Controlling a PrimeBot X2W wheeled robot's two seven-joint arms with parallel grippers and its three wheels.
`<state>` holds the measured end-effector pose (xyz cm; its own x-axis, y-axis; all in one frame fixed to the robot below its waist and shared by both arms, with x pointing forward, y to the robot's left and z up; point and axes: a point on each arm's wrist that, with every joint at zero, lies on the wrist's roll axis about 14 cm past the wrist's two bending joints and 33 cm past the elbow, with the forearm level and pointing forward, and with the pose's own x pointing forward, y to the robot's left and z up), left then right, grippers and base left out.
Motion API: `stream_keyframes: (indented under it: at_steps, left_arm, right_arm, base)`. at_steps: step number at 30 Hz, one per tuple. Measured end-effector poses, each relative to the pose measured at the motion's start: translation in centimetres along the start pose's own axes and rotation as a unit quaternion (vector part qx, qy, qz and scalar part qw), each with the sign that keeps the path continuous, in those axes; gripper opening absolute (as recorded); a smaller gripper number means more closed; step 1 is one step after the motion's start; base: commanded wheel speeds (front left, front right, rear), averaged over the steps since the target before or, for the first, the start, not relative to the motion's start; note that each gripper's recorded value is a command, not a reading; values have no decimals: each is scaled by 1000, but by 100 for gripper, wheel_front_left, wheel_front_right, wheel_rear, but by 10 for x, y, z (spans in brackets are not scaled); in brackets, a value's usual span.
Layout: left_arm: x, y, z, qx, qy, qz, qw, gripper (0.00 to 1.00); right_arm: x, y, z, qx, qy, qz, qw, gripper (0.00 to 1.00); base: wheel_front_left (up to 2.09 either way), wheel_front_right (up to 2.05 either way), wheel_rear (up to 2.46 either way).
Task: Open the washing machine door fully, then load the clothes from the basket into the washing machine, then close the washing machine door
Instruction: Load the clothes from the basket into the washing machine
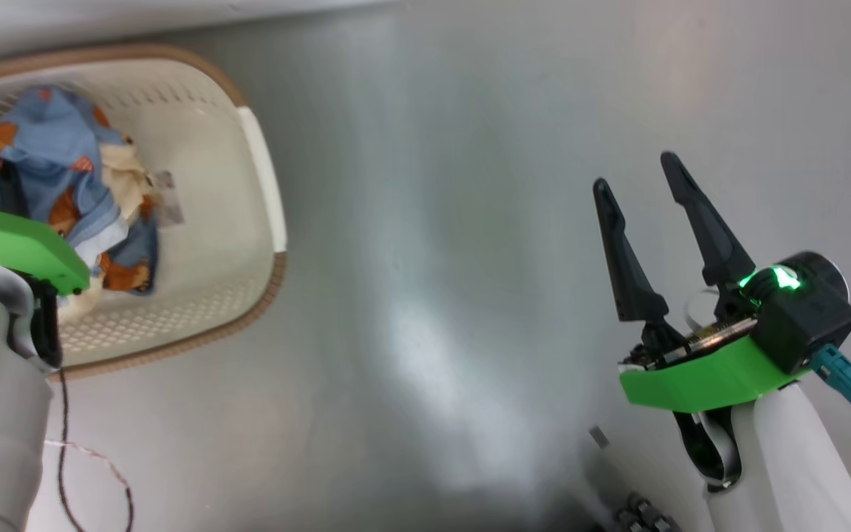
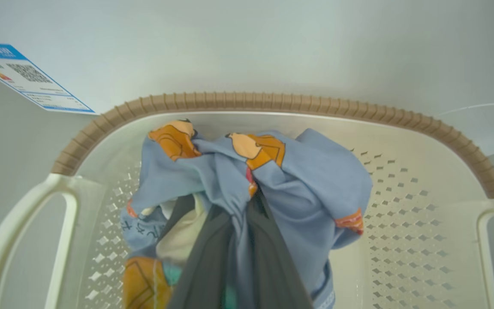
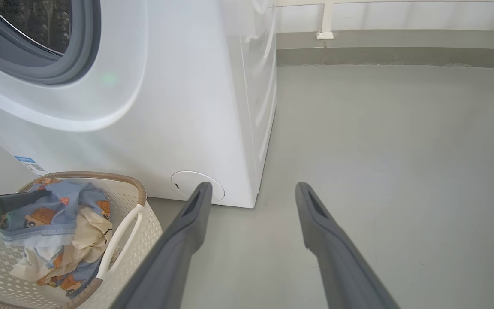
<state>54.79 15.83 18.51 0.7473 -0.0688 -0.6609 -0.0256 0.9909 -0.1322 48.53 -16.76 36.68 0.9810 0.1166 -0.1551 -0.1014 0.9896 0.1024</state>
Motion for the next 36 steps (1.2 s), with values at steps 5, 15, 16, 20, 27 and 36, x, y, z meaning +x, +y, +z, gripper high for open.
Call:
stream_keyframes:
  at_steps: [5,15,16,20,27,36]
  left_arm:
    - [-33,2,45,-14,-84,8,996,0]
    - [-132,-4,78,-17,-189,19,982,0]
    - [-141,-4,82,-16,-200,19,980,0]
    - [-178,-2,99,-15,-240,21,970,0]
    - [-239,-5,114,-1,-296,19,955,0]
    - [-302,-7,122,13,-337,13,941,0]
  right_arm:
    - [-8,7,14,-9,-10,7,1000,100]
    - [-32,14,50,-20,-32,7,999,100]
    - [-35,14,54,-20,-35,6,999,100]
    - [-47,21,67,-22,-43,12,999,100]
    - [-67,37,90,-28,-60,29,997,100]
    - [-97,52,113,-30,-80,43,995,100]
  base:
    - [0,0,0]
    - [0,0,0]
    - [0,0,0]
    - [0,0,0]
    - [0,0,0]
    - [0,0,0]
